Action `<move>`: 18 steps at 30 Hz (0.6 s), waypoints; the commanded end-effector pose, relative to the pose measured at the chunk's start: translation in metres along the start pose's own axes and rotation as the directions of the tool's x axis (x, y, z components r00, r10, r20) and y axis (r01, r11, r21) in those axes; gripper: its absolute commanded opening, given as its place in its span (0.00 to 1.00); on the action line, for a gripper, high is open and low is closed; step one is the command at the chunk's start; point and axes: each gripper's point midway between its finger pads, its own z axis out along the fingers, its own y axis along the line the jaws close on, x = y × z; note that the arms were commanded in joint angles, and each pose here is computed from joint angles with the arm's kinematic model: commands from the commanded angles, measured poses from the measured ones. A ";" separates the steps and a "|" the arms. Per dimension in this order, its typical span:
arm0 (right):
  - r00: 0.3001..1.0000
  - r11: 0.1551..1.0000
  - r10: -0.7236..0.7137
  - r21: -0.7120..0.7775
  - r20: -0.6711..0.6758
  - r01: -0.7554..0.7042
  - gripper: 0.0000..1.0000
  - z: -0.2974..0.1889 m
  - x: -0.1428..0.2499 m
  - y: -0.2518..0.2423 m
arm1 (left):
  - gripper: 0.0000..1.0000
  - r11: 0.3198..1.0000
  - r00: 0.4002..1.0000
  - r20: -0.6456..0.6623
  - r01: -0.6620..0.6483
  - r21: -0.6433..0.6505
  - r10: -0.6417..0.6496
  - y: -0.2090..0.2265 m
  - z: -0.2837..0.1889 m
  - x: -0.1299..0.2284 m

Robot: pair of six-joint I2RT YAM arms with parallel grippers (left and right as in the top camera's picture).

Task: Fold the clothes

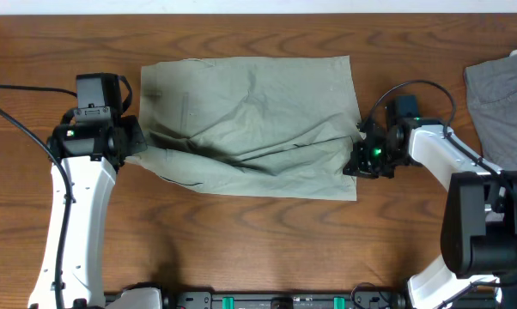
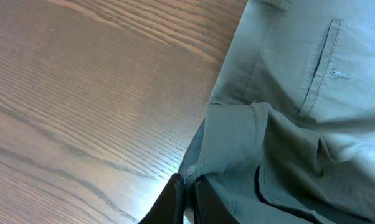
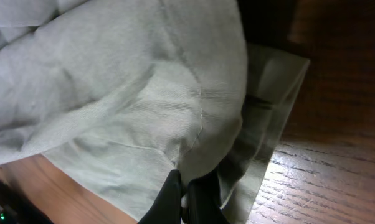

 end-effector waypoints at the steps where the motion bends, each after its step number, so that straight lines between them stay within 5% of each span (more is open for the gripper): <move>1: 0.991 0.994 -0.097 -0.036 0.093 0.101 0.01 -0.027 -0.010 0.021 | 0.09 1.000 1.000 0.020 0.006 -0.013 -0.006 0.003 -0.004 -0.007; 6: 0.948 0.992 -0.120 0.060 0.295 0.107 0.01 -0.089 -0.024 0.025 | 0.14 1.000 1.000 0.025 0.007 -0.012 -0.007 0.003 -0.004 -0.008; 10: 0.903 0.990 -0.099 0.134 0.419 0.046 0.01 -0.131 -0.023 0.019 | 0.29 1.000 1.000 0.030 0.009 -0.011 -0.008 0.003 -0.004 -0.010; 18: 0.887 0.992 -0.087 0.124 0.453 0.033 0.01 -0.145 -0.017 0.025 | 0.44 0.998 0.991 -0.133 0.026 0.065 -0.018 -0.013 0.012 0.025</move>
